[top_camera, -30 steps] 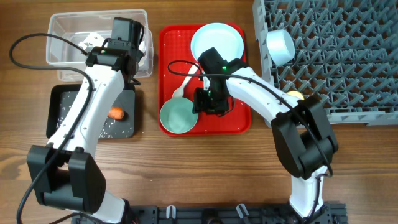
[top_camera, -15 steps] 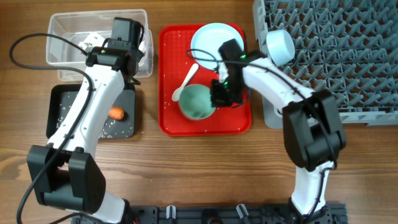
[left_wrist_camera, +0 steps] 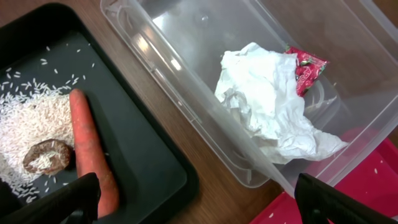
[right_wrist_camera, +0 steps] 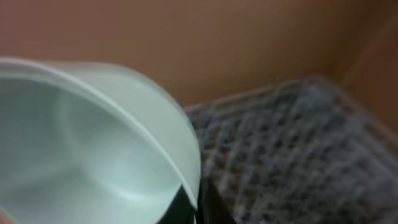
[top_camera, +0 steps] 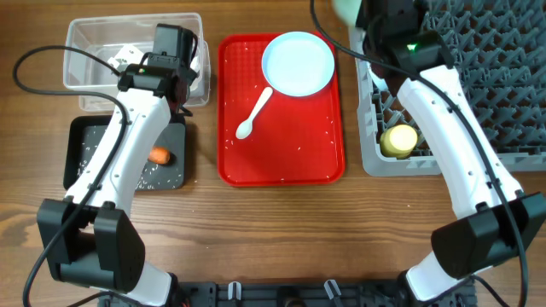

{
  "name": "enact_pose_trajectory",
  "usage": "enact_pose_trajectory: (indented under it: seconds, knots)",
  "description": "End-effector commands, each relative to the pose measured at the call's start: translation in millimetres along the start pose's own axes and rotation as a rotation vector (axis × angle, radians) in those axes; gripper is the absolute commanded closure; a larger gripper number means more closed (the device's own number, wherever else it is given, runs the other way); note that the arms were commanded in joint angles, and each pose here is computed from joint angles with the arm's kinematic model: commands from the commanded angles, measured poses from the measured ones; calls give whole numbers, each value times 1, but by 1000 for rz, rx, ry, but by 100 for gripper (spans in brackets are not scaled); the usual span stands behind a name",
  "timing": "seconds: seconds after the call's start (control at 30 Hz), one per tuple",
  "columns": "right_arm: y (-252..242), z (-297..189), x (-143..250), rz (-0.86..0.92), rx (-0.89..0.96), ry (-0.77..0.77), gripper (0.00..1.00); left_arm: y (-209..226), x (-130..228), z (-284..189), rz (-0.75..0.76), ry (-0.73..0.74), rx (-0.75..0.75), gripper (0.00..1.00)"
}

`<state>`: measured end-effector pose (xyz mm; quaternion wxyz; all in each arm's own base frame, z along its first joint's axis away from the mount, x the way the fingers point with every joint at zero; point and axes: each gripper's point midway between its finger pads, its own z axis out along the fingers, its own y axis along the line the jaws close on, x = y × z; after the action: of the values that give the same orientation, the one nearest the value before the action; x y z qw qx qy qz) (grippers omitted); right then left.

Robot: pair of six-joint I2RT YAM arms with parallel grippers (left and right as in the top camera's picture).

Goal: Sort waste into correct bins and load items into the dishwasher rack
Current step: 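Carry the green bowl with the right gripper and place it in the rack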

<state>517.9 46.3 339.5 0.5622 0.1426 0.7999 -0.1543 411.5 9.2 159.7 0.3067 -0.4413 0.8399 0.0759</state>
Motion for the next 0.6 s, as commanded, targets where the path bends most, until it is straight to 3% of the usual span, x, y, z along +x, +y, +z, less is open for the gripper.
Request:
enact_pose_trajectory:
  seconds: [0.0,0.13,0.37,0.57]
  knots:
    - [-37,17,-28,-181,238,-116,96,2,-5,1,-22,-21,-15,0]
    - [-57,59,-41,-348,345,-186,96,2,-5,1,-22,-21,-15,0]
    - [-70,142,19,-688,457,-88,96,2,-5,1,-22,-21,-15,0]
    - [-52,172,59,-730,384,-62,96,2,-5,1,-22,-21,-15,0]
